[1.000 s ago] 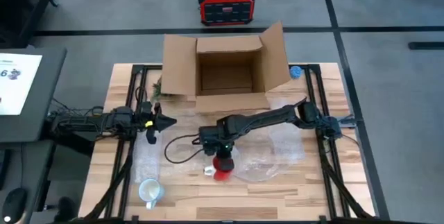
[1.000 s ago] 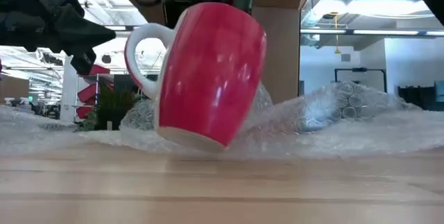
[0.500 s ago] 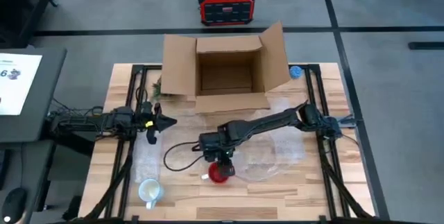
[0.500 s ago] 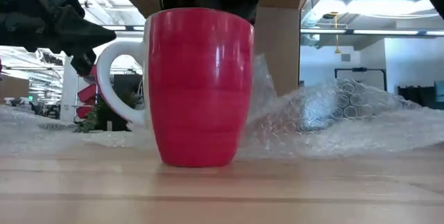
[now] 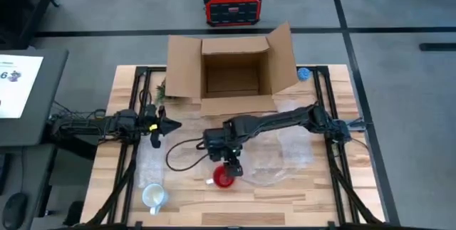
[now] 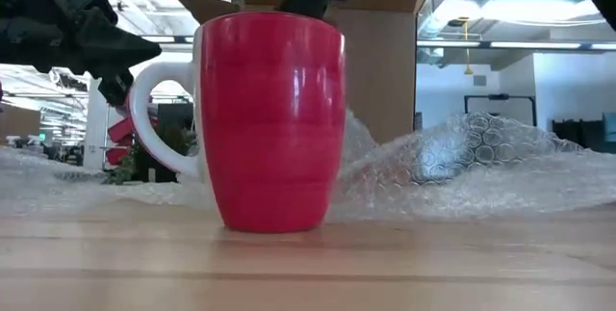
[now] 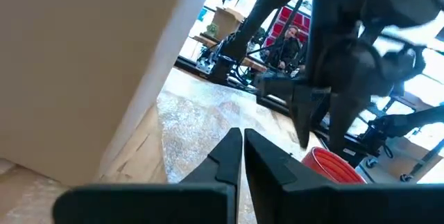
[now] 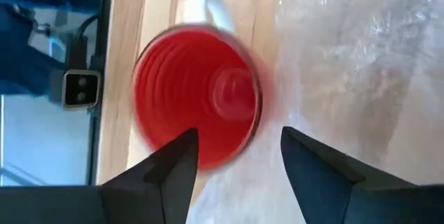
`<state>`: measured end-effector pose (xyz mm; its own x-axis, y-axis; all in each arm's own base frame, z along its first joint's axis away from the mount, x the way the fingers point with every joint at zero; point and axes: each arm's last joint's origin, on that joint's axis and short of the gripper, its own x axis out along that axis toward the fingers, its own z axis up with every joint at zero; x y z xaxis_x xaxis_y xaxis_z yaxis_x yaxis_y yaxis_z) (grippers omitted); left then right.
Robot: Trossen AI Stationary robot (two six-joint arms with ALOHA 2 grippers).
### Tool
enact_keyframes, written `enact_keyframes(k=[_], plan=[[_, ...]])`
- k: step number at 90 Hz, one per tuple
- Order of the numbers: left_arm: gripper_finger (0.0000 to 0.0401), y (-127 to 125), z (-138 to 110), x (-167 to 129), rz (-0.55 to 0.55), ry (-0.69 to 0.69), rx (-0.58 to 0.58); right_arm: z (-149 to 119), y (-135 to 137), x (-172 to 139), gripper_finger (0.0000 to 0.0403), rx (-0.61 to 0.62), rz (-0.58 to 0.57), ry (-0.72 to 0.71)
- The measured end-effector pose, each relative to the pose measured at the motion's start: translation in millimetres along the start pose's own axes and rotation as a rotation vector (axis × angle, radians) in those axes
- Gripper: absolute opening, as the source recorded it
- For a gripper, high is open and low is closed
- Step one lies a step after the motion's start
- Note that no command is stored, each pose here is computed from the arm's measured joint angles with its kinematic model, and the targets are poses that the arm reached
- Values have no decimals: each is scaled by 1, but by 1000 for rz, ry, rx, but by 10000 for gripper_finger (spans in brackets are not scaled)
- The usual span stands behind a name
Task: Wrap mug
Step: Wrap the red mug with bubble wrap
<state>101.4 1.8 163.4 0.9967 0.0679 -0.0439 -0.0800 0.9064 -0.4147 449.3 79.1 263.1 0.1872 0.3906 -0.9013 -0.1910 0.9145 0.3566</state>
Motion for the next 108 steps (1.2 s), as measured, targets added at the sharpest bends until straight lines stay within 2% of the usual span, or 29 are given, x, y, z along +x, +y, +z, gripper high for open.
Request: enact_keyframes(k=[17,29,41,53,63,71,79,89,108], plan=[[0,0,0,0,0,0,0,-20,-4,-8,181,37,-19,193],[0,0,0,0,-3,1,-1,-35,-6,-1,173,55,-33,257],[0,0,0,0,-3,1,-1,-60,-12,12,166,140,-43,249],[0,0,0,0,-4,2,-11,-91,-15,24,162,308,-3,139],[0,0,0,0,-6,2,-49,-105,-10,32,162,432,49,-44],[0,0,0,0,-14,8,-61,-108,-7,35,162,476,105,-179],[0,0,0,0,-15,9,-60,-114,-7,45,162,510,106,-202],[0,0,0,0,-15,10,-56,-125,-6,56,162,470,80,-158],[0,0,0,0,-15,11,-103,-146,-8,58,162,214,51,14]])
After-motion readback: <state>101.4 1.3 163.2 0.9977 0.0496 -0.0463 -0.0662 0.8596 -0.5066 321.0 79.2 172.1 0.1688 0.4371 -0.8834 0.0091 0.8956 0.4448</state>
